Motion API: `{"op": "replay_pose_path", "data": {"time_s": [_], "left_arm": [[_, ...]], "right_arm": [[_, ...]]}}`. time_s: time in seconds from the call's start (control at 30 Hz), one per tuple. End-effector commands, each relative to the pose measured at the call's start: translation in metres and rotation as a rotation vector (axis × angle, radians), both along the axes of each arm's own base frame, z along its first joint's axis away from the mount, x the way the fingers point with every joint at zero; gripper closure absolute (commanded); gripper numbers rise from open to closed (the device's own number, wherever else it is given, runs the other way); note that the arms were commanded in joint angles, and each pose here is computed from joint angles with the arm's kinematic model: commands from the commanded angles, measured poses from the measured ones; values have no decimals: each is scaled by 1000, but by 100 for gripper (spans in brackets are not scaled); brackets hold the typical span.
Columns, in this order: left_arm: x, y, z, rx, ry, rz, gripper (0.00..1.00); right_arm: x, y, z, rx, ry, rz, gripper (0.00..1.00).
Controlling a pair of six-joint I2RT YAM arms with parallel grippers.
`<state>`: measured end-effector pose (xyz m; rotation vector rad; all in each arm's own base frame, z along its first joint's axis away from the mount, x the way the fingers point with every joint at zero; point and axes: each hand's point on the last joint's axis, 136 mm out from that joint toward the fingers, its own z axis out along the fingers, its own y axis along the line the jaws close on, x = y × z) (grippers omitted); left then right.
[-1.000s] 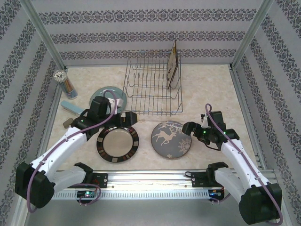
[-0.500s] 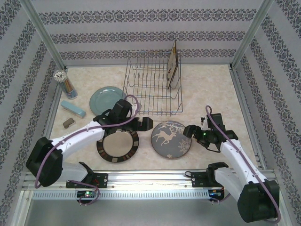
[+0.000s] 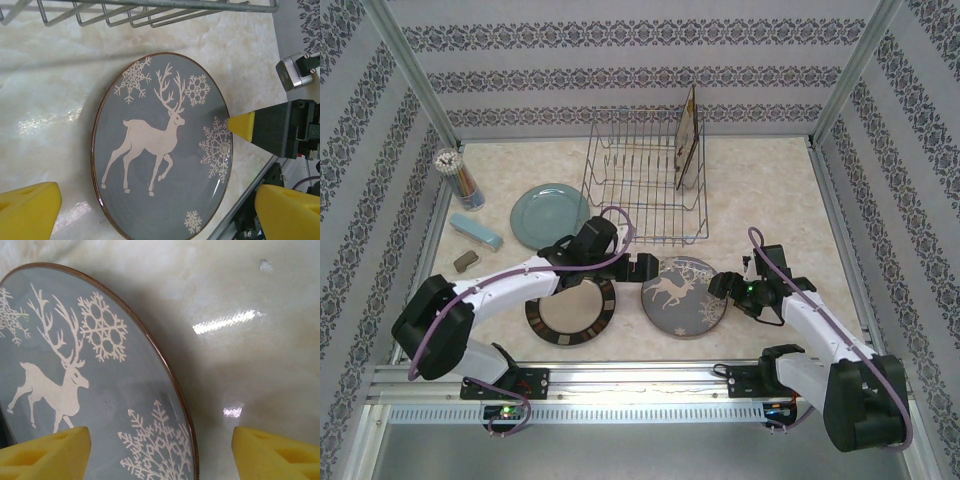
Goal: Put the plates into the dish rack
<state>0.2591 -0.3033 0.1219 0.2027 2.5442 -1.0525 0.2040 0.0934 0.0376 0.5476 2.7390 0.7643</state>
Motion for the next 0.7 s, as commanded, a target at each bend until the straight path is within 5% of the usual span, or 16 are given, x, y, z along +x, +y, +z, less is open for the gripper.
{"op": "replay_pose_path", "data": {"time_s": [0.0, 0.67], "left_arm": [[2, -10, -1, -18, -18, -1, 0], [-7, -36, -34, -14, 57, -37, 0]], "right_arm": [[8, 3, 1, 23, -35, 14, 26], [8, 12, -2, 79, -47, 32, 36]]}}
